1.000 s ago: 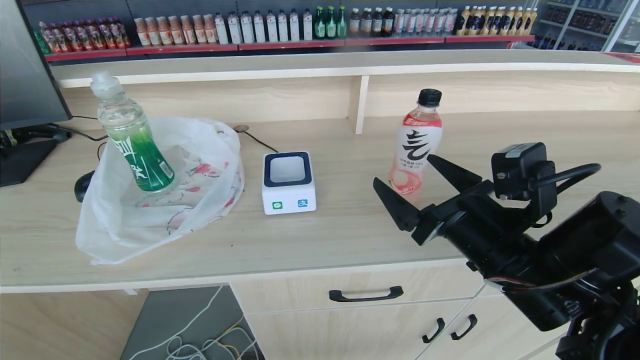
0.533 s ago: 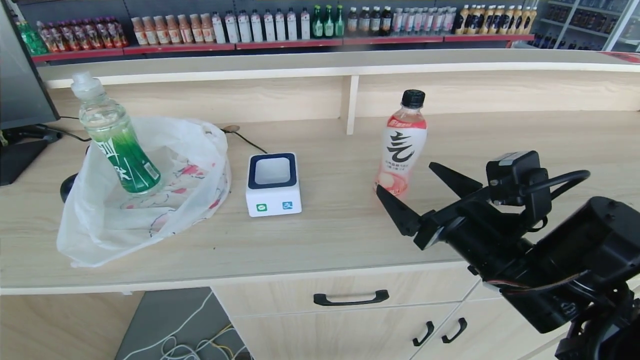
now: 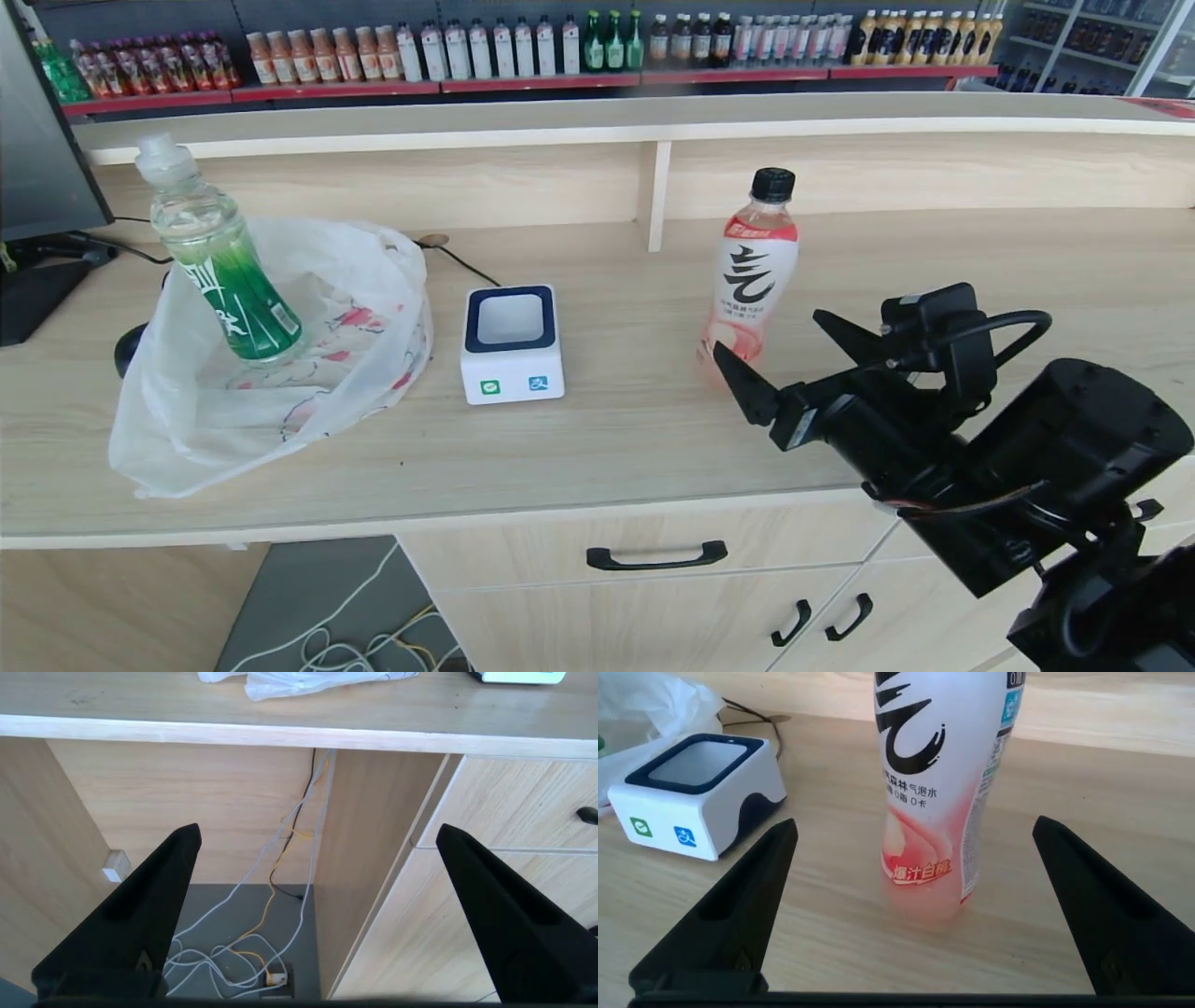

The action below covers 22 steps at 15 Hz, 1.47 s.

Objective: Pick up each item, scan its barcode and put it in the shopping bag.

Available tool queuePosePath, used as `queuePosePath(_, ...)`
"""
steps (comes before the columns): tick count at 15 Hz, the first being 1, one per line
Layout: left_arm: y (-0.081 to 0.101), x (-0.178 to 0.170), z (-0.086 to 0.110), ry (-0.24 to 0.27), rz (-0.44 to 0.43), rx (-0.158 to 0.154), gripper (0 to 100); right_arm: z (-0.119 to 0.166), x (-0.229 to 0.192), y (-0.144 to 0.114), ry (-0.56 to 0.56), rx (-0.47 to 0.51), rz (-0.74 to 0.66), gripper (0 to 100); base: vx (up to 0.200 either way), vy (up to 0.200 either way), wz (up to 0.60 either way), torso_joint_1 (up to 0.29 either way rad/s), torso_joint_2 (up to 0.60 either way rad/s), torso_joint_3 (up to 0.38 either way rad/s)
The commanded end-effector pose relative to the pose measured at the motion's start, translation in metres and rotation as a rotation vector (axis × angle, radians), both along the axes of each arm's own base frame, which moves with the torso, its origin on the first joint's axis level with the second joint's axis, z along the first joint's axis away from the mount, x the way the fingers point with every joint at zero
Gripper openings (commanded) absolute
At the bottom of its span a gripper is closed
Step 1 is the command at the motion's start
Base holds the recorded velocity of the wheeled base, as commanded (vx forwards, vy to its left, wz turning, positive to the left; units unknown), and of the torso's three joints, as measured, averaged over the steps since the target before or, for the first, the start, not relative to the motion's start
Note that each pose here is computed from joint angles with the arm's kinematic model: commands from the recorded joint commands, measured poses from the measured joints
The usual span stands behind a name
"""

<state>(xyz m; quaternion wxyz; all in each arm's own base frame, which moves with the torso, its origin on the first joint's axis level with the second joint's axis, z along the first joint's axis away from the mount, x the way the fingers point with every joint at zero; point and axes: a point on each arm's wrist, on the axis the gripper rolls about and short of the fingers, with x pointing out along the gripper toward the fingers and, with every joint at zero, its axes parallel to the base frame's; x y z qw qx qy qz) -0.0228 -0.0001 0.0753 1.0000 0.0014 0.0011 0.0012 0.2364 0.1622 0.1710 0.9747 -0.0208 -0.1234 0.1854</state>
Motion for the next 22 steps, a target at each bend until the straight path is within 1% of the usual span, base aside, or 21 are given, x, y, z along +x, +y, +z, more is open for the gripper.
queuePosePath(1, 0.0, 0.0, 0.0, -0.001, 0.001, 0.0, 100, 0.016, 0.017, 0.009, -0.001, 0.022, -0.059, 100, 0.0, 0.0, 0.0, 0.0, 0.0, 0.0)
queuePosePath(3, 0.0, 0.0, 0.0, -0.001, 0.001, 0.0, 100, 0.022, 0.027, 0.012, 0.016, 0.01, -0.075, 100, 0.0, 0.0, 0.0, 0.0, 0.0, 0.0)
queuePosePath(5, 0.0, 0.0, 0.0, -0.001, -0.001, 0.0, 100, 0.027, 0.043, 0.018, -0.002, 0.024, -0.088, 100, 0.0, 0.0, 0.0, 0.0, 0.0, 0.0)
queuePosePath(8, 0.0, 0.0, 0.0, -0.001, 0.001, 0.0, 100, 0.026, 0.066, 0.025, -0.014, 0.032, -0.108, 100, 0.0, 0.0, 0.0, 0.0, 0.0, 0.0)
queuePosePath(16, 0.0, 0.0, 0.0, -0.001, -0.001, 0.0, 100, 0.015, 0.088, 0.023, -0.002, 0.024, -0.137, 100, 0.0, 0.0, 0.0, 0.0, 0.0, 0.0)
queuePosePath(22, 0.0, 0.0, 0.0, -0.001, 0.001, 0.0, 100, 0.014, 0.098, 0.028, -0.013, 0.033, -0.135, 100, 0.0, 0.0, 0.0, 0.0, 0.0, 0.0)
